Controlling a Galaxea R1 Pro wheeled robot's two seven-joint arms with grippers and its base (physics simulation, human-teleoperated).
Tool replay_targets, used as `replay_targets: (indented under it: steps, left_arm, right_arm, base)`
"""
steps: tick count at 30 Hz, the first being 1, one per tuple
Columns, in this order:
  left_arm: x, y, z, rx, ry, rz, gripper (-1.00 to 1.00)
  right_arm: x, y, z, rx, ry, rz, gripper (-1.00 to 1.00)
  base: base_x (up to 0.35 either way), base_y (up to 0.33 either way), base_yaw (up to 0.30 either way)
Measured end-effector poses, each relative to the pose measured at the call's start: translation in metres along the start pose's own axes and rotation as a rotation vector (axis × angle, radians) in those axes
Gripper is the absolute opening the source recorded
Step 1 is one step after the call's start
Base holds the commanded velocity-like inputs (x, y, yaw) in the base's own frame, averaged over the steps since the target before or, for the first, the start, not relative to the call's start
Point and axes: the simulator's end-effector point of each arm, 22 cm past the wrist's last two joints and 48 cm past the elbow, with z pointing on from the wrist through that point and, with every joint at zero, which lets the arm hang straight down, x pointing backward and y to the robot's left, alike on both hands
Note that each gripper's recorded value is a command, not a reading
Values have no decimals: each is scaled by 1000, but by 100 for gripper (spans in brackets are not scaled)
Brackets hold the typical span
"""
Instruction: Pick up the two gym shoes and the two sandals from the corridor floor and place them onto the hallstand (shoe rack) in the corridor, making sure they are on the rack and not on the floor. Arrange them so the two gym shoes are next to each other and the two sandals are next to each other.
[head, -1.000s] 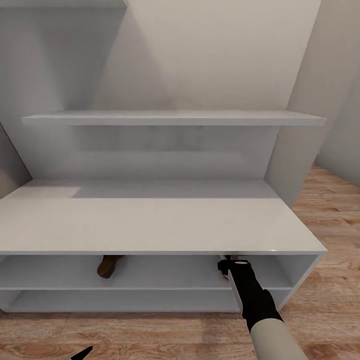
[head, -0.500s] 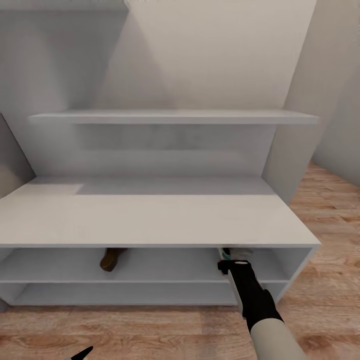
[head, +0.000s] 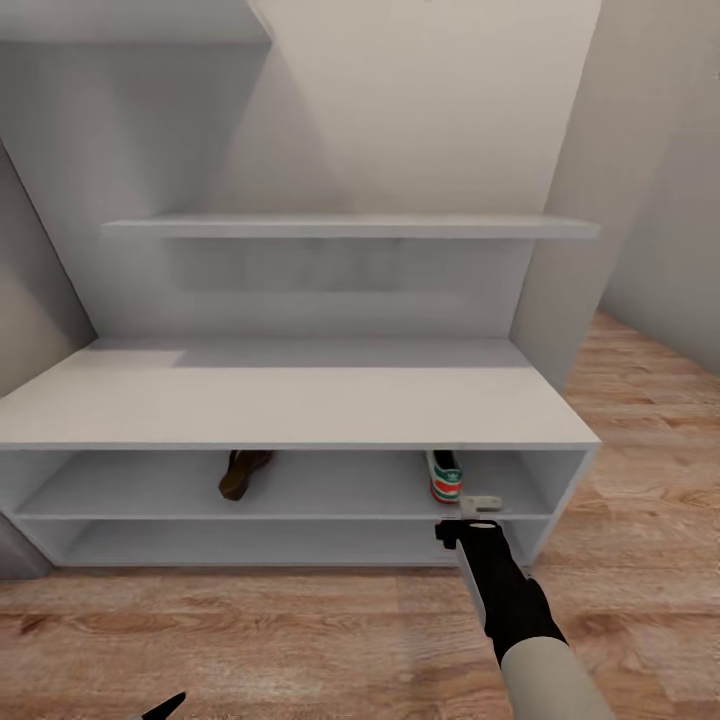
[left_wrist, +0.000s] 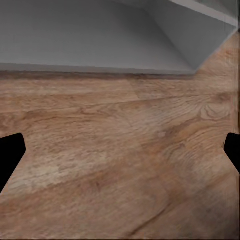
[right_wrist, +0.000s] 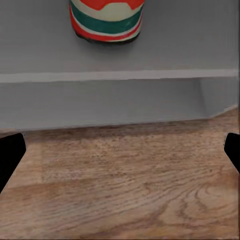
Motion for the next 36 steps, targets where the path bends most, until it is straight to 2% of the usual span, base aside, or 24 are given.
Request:
replay_targets:
  steps: [30, 36]
  left_arm:
    - [0, 0, 0, -1, 0, 0, 100]
    - [0, 1, 0, -5, -1, 0, 100]
  right_arm:
    - [2, 2, 1, -5, 4, -2, 100]
    - [5, 3, 1, -7, 12, -7, 100]
  base:
    - [-336, 0, 0]
    - [-114, 0, 0]
